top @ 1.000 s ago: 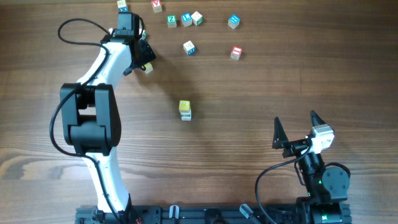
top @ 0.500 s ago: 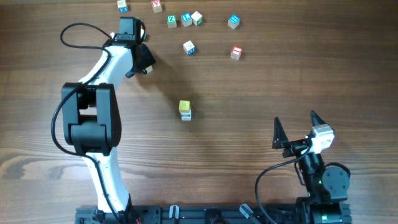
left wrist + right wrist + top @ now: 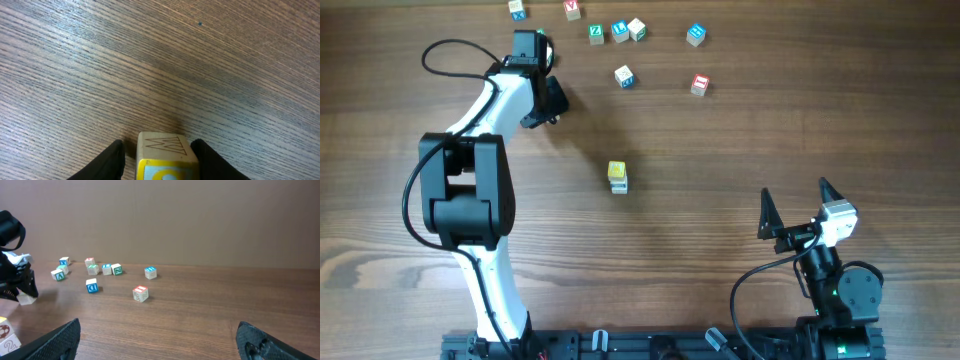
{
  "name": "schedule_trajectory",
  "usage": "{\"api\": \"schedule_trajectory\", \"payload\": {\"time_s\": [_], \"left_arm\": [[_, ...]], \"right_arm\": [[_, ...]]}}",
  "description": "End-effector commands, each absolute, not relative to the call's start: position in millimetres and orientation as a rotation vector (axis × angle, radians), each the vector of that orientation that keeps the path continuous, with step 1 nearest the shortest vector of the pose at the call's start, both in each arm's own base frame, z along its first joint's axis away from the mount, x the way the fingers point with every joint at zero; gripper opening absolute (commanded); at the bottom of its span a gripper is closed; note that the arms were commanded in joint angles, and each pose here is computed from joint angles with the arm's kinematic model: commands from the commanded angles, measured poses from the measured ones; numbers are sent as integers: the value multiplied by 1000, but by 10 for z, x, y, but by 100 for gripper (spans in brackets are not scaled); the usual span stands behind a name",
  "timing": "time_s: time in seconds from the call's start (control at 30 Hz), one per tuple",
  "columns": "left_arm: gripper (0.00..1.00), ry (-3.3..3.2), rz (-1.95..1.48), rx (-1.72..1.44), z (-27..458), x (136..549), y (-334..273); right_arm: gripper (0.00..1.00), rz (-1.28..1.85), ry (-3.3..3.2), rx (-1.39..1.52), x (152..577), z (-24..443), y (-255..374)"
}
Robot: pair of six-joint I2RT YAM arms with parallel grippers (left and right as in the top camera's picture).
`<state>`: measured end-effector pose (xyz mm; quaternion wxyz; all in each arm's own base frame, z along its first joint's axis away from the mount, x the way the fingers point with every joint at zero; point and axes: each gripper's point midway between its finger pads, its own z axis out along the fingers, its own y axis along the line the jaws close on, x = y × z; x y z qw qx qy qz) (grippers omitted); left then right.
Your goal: Form a tower
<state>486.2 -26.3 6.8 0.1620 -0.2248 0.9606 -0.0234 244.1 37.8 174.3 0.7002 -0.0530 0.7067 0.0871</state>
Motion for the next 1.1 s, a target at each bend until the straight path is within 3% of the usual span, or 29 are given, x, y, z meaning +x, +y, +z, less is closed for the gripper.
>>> {"api": "schedule_trajectory", "payload": {"time_s": [0.0, 0.2, 0.37, 0.53, 0.63, 0.83, 1.07], "left_arm": [[38, 2793, -71, -554, -53, 4806, -315], [37, 2807, -73, -555, -60, 4775, -321], [43, 2829, -86, -557, -5, 4705, -341], [34, 2822, -95, -555, 294, 4621, -341], [30, 2829, -119, -552, 534, 4504, -364], [31, 2862, -277, -533, 1003, 4202, -547], [34, 3005, -243, -481, 957, 3801, -745]], "right_arm": [[100, 192, 1565, -107, 2439, 1763, 364], [100, 192, 1565, -106, 2440, 1763, 364], [100, 192, 1565, -106, 2440, 1763, 364], [100, 192, 1565, -106, 2440, 1763, 364], [100, 192, 1565, -106, 2440, 1763, 364], [100, 192, 1565, -106, 2440, 1763, 364], [100, 192, 1565, -106, 2440, 1763, 364]]}}
